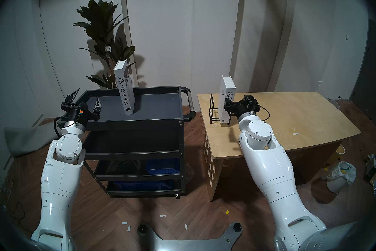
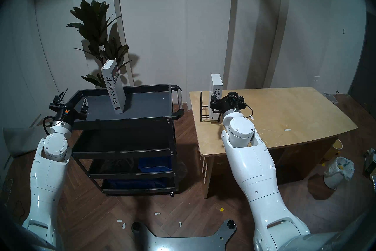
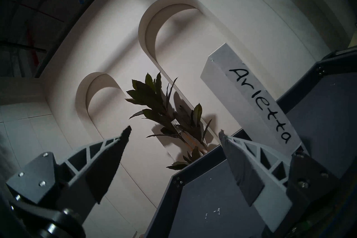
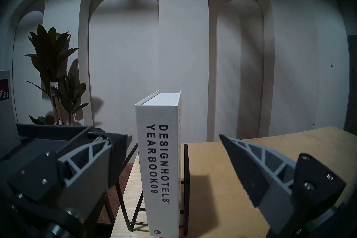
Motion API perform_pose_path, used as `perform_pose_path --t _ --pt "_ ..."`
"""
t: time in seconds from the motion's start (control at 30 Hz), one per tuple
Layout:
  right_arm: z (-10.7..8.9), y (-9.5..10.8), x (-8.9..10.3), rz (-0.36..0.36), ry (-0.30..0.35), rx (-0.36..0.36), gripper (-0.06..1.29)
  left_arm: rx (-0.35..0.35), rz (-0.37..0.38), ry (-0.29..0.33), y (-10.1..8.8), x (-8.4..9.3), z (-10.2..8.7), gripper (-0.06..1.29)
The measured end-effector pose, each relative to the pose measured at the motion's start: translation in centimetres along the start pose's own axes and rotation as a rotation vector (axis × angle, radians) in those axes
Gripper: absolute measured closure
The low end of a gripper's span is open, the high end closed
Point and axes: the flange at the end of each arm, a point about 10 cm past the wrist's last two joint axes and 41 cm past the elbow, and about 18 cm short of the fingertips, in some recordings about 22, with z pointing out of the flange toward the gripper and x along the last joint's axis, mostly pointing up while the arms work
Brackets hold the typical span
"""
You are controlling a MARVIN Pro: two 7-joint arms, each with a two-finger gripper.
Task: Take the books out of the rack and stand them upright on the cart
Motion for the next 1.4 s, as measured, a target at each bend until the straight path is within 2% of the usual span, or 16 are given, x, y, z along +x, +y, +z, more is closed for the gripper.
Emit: perform_pose_path --t 0.37,0.8,1.4 --pt "2.6 -1.4 -0.8 0.027 -0.009 -0.018 0.01 -0.101 -0.017 -0.015 0.3 0.6 -0.8 0.03" --pt "5.5 -2.7 -1.0 0.049 0.002 -0.040 0.01 -0.199 -0.089 -0.055 0.9 1.6 -0.9 0.03" --pt "8.9 -3.4 0.0 0.074 0.058 -0.077 0.01 -0.302 -0.185 -0.140 0.9 2.4 -1.1 0.03"
